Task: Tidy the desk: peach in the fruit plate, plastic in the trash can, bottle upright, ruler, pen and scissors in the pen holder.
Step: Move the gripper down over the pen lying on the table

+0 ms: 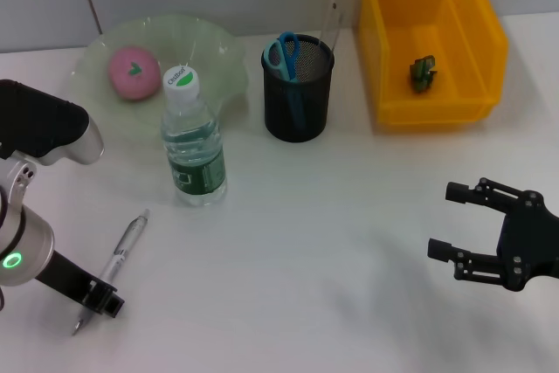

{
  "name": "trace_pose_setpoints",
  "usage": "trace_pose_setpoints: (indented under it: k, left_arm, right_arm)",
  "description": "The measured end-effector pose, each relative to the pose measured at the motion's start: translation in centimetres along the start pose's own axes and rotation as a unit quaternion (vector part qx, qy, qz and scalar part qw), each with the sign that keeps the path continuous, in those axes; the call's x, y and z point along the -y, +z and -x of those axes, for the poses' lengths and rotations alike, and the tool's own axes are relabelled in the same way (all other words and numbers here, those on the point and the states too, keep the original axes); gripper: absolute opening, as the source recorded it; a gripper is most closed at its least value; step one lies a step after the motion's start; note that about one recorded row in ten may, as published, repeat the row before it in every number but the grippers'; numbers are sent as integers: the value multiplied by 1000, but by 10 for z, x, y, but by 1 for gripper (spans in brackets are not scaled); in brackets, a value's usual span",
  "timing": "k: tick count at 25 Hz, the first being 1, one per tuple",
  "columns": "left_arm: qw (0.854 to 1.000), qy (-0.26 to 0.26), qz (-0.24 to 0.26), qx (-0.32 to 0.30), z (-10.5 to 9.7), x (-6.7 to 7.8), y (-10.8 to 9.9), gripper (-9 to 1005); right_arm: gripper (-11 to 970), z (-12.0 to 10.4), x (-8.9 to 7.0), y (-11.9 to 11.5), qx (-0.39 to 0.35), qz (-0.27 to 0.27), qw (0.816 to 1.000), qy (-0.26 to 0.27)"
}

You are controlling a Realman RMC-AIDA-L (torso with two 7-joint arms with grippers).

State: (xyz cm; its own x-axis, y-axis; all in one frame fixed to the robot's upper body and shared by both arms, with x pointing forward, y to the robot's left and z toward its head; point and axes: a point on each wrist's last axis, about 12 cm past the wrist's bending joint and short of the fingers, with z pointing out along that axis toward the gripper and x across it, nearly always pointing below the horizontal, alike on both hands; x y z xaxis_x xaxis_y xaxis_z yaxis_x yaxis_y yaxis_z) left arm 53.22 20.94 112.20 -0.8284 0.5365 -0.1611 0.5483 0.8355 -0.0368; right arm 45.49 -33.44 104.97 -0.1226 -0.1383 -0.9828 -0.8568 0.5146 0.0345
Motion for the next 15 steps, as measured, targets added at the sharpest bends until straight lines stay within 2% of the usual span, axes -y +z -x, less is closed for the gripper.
trace_pose_setpoints:
  k: [9,11,15]
  left_arm:
    - [1000,-10,-9,9,3,-3,-2,417]
    - [1000,-10,-9,8,4,-3,-2,226]
    - [1000,-10,-10,0,4,-3,1,210]
  right_arm:
    - [819,0,0,-1,-1,-2,1000,0]
    - [818,0,0,-1,-2,-2,1000,0]
    - [816,-1,0,-2,-2,-3,1000,0]
